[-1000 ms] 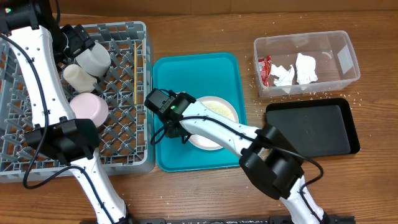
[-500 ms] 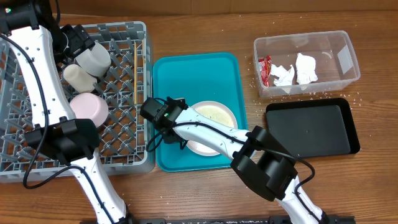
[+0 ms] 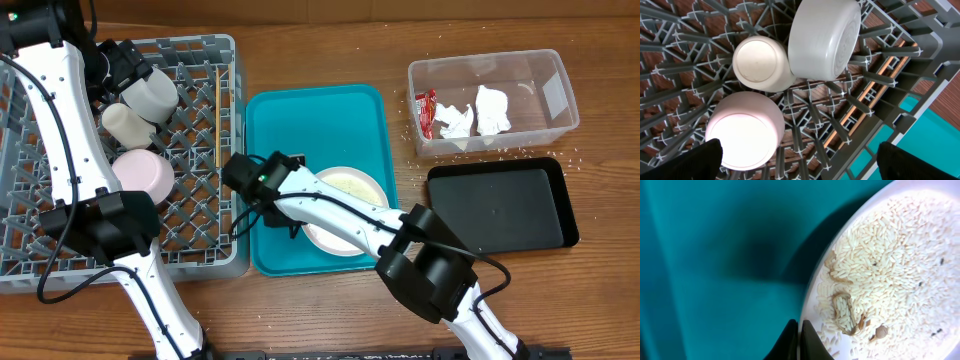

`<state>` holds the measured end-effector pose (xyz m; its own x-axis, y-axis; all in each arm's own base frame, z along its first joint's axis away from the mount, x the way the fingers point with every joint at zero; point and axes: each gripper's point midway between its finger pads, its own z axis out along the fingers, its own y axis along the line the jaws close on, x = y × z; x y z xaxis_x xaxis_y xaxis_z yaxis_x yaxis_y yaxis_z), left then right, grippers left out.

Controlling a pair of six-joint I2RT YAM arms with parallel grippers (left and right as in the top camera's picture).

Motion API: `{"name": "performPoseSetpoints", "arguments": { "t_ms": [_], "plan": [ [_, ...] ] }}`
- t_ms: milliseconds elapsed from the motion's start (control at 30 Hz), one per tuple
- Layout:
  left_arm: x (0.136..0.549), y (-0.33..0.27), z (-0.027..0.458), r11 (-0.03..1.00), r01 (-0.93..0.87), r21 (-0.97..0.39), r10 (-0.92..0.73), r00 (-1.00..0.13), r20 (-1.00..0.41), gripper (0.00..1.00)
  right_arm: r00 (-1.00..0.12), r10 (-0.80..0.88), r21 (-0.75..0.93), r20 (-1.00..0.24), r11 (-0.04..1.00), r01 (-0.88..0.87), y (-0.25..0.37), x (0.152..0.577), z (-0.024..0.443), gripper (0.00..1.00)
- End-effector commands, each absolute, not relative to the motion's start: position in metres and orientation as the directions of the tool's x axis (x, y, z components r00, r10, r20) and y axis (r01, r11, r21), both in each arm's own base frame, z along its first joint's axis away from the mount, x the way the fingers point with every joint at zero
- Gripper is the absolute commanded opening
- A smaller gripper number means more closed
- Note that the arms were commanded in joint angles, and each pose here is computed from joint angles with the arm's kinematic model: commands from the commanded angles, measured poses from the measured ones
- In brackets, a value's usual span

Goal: Sort waste into correct bins and load items into the dishwasher
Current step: 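Lower the right gripper to the plate's left rim and grasp it, then lift the plate and carry it right over the black tray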

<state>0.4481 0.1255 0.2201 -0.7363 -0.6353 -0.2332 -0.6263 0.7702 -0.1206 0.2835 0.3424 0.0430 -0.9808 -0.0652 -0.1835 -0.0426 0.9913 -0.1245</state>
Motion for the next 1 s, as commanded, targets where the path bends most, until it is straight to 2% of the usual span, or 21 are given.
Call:
{"name": "performPoseSetpoints", "arguments": {
  "t_ms": [0,233,700,867,967],
  "plan": [
    [0.445,0.125,0.237,0.759,-0.634,-0.145,-0.648,-0.714,-0.266,1.00,-0.971,-0.040,-0.095,-0.237,0.995,-0.018,0.354,0.293,0.060,0.04],
    [0.445,0.125,0.237,0.759,-0.635,-0.145,-0.648,-0.714,-0.266,1.00,-0.962,-0.050,-0.126,-0.267,0.992,-0.016,0.349,0.299,0.071,0.04],
    [0.445,0.125,0.237,0.759,-0.635,-0.145,-0.648,-0.714,-0.266,1.00,-0.959,-0.058,-0.279,-0.279,0.960,0.023,0.301,0.316,0.078,0.04],
    [0.445,0.125,0.237,0.759,-0.635,-0.145,-0.648,-0.714,-0.266,1.00,-0.950,-0.062,-0.344,-0.307,0.938,0.050,0.284,0.323,0.097,0.04],
    [0.445,0.125,0.237,0.759,-0.635,-0.145,-0.648,-0.714,-0.266,1.00,-0.944,-0.006,-0.352,-0.330,0.929,0.117,0.273,0.327,0.111,0.04]
  ]
}}
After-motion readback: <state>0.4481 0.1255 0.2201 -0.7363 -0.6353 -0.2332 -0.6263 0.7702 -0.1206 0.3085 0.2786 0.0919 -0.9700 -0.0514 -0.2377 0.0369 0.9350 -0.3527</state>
